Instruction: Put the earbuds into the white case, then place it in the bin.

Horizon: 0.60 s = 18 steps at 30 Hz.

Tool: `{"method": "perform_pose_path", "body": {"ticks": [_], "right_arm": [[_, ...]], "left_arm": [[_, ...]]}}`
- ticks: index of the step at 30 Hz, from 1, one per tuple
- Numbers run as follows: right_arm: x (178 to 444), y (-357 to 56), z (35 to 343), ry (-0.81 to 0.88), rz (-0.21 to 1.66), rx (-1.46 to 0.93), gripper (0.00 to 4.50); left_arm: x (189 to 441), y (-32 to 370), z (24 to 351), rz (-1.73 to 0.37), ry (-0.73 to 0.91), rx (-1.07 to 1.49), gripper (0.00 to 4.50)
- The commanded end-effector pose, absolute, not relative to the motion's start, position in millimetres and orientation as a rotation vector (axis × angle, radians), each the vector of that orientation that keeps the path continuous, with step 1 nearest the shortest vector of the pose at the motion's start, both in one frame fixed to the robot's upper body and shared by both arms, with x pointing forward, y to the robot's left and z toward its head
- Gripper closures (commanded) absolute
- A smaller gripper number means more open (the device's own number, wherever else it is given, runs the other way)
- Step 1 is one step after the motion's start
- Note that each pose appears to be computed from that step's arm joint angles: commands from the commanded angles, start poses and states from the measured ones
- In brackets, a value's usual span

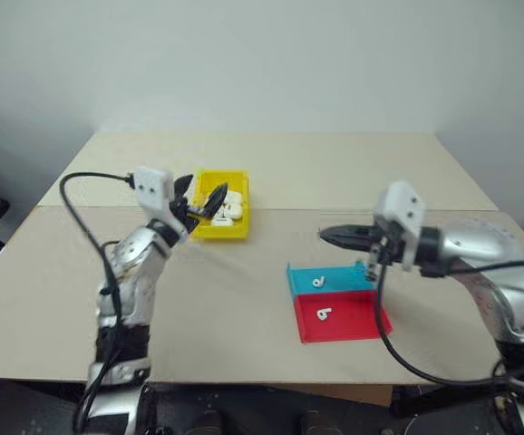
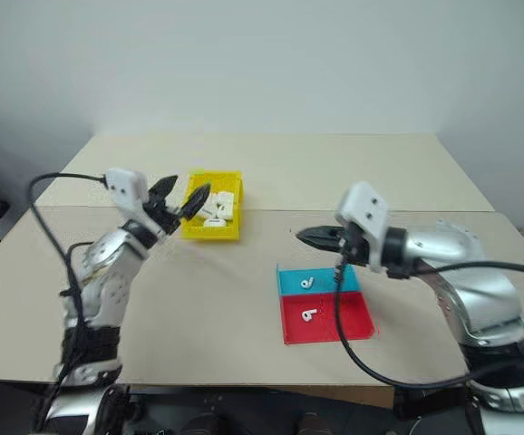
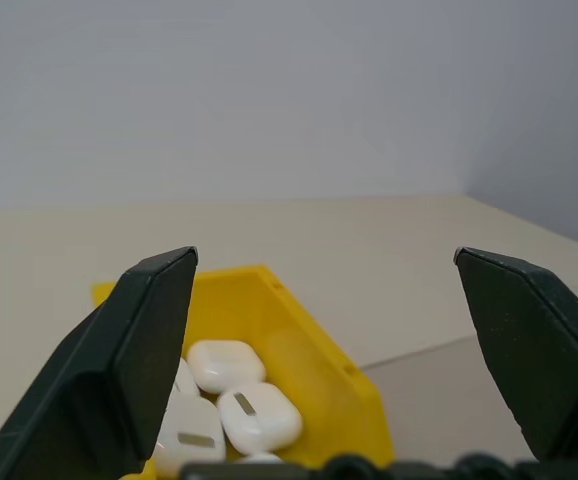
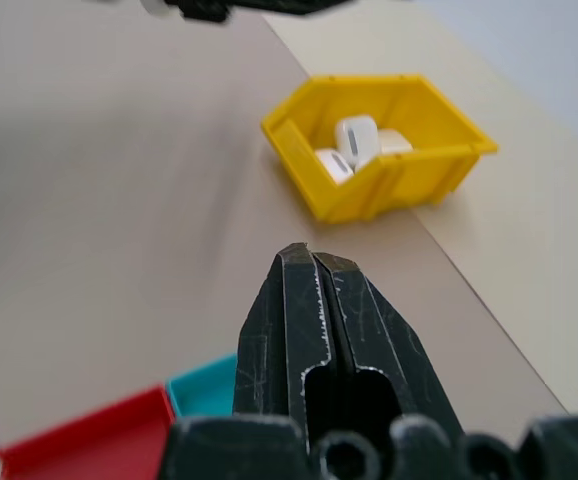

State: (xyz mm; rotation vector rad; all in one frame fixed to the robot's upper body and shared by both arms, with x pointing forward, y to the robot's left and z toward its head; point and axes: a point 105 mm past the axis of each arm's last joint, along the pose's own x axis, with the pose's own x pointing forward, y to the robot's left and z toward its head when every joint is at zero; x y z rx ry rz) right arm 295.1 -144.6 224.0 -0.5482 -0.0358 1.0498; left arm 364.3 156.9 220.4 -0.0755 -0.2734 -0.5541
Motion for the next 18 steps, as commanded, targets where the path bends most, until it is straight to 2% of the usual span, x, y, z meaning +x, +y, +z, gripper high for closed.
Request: {"method": "perform_pose_path", "body": {"ticks": [1,9,13,18], "right_arm": [[283,-178,231,-0.041,1.023,-0.701,4.5],[265,-244,219,0.139,0.924,-0.793,4.5],[259,-262,219,0.178,0.879,-0.795,4.5],[257,-263,214,0.194,0.894,-0.775,4.5]], "left_arm": [[319,157,239,-0.778,-0.334,-0.051,0.02],[268,205,214,-0.875,-0.107,0.043,0.02],[254,222,207,-0.872,-0.028,0.087,0.02],[247,225,219,-0.876,-0.042,0.097,0.02]]}}
